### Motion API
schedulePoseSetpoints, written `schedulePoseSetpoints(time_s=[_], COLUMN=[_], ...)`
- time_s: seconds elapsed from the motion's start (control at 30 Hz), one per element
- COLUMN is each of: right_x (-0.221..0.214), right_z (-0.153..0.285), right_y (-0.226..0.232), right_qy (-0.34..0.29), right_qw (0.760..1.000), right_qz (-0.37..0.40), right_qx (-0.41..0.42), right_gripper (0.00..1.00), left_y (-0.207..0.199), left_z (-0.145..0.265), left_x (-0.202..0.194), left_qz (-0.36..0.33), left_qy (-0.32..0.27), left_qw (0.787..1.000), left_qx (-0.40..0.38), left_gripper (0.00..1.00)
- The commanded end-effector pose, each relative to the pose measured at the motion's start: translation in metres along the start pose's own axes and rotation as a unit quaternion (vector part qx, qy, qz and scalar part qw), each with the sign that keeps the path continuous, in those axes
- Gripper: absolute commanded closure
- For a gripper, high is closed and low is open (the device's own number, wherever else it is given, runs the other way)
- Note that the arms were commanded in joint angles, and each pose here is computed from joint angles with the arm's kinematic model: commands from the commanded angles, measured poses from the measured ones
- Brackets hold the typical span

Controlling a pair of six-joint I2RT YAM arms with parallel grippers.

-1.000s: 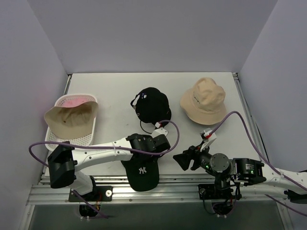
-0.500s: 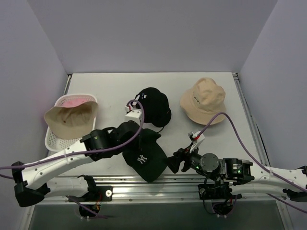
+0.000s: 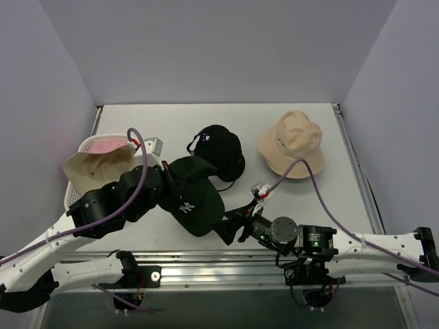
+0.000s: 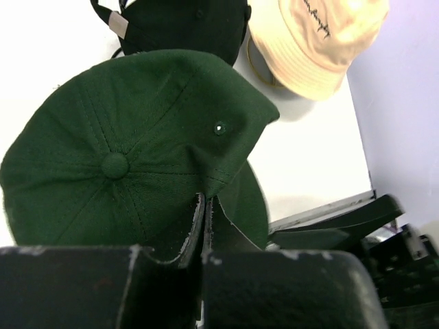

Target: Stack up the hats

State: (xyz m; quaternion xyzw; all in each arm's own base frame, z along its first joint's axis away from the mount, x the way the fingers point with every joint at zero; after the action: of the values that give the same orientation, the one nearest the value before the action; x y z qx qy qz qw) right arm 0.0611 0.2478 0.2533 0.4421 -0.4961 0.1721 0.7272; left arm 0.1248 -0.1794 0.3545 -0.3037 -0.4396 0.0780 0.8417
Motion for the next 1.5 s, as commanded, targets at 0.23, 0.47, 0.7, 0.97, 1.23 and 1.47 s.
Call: schedulePoseSetpoints(time_s=[0.23,0.47,0.7,0.97,1.23,1.47], right_x=[0.023,0.029,0.035,0.051,0.039,0.030], right_z=[-0.022,-0.028,-0.038,-0.036,-0.054,-0.056], right_y=[0.012,0.021,0.031,0.040,0.044,0.038], right_qy=[-0.084,-0.100,-0.118,-0.167,-0.147,-0.151], right_qw=[0.996,0.995,0.993,0.984,0.988,0.987], right_qz=[-0.035,-0.020,-0.017,-0.040,-0.029,-0.041], right_qx=[-0.020,-0.002,0.013,0.047,0.035,0.028], right_gripper=[0.32,0.32,0.36,0.51,0.34,0.43], left_y=[-0.004,0.001,-0.005,0.002,0.006,0.008], left_z=[0.019,0.029,0.030,0.032,0.040,0.045], left_x=[0.028,0.034,0.032,0.027,0.032,0.035], left_qz=[0.097,0.128,0.169,0.206,0.246,0.249], left_qy=[-0.084,-0.103,-0.104,-0.112,-0.136,-0.143], left_qw=[0.991,0.985,0.975,0.964,0.948,0.946], left_qx=[-0.040,-0.056,-0.100,-0.123,-0.149,-0.151], left_gripper=[0.98,0.98,0.98,0.98,0.98,0.98])
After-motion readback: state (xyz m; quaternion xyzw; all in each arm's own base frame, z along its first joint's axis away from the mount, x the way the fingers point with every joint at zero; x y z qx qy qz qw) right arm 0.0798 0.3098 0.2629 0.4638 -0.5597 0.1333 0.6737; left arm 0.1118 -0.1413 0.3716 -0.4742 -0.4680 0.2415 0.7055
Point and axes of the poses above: each gripper's point midway between its finger pads, its own z axis back along the fingers, its own y axis along the line the jaws close on, x = y × z, the point moved 7 cm from there along z, back along the fingers, and after that the axes turned 6 degrees about z, right-handed, at the moved point
